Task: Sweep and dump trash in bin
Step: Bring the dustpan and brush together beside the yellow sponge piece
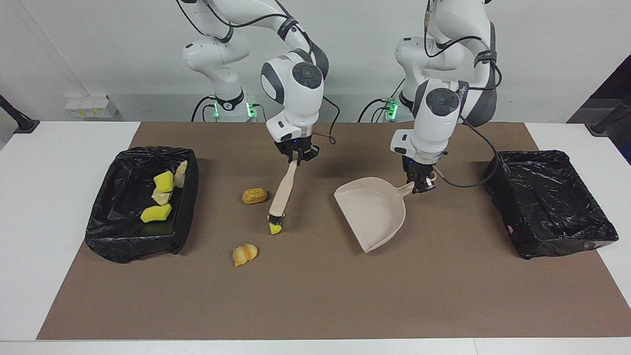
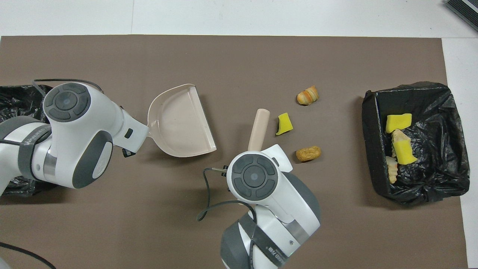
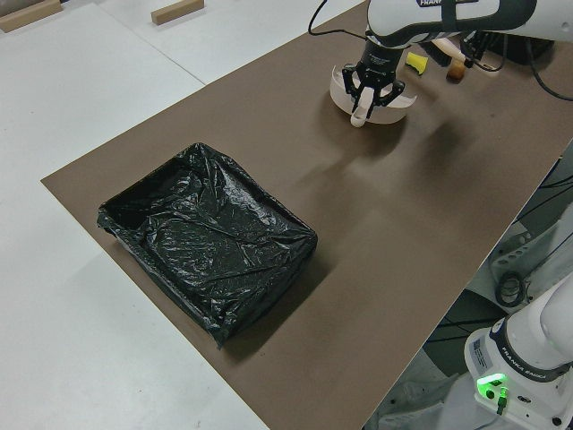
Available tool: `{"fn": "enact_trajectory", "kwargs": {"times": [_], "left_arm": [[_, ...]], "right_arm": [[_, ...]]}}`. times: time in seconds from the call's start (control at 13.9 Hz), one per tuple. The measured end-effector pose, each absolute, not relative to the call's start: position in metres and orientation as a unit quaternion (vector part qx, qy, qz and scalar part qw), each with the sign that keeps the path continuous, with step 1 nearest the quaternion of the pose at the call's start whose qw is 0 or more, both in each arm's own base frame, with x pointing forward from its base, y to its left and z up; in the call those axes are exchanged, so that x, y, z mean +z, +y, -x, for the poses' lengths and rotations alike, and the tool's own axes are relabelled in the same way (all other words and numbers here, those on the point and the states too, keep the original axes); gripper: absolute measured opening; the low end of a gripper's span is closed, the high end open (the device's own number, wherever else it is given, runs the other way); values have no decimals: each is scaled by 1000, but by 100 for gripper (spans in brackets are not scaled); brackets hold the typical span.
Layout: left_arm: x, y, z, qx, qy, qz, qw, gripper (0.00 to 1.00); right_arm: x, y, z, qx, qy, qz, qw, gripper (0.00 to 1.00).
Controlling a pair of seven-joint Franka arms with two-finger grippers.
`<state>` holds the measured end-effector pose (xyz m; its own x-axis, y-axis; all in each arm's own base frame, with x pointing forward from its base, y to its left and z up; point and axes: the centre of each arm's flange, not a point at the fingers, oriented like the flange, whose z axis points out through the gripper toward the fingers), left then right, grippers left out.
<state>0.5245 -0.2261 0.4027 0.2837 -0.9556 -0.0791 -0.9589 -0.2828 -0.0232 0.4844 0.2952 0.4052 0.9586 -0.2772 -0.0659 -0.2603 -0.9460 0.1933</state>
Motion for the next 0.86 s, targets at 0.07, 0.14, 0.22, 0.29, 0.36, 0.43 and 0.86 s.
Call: {"fn": "enact_trajectory", "kwargs": {"times": [0.07, 0.14, 0.22, 0.29, 0.36, 0.43, 0.86], "left_arm": [[401, -240, -518, 26, 604, 796, 33, 32], [400, -251, -511, 27, 610, 791, 33, 32], [399, -259, -507, 27, 608, 793, 32, 32], [398, -265, -504, 27, 597, 801, 30, 32], [397, -269, -501, 26, 584, 811, 25, 32], [394, -276, -498, 28, 577, 816, 20, 32], [381, -302, -484, 38, 565, 824, 8, 32]], "right_arm": [[403, 285, -485, -62, -138, -983, 105, 25], [400, 277, -484, -78, -140, -980, 118, 25], [399, 269, -484, -89, -142, -978, 127, 25], [399, 260, -486, -97, -141, -976, 131, 25], [400, 250, -488, -102, -139, -976, 131, 25], [398, 239, -492, -106, -134, -977, 129, 25], [375, 179, -496, -134, -116, -976, 123, 25]]}}
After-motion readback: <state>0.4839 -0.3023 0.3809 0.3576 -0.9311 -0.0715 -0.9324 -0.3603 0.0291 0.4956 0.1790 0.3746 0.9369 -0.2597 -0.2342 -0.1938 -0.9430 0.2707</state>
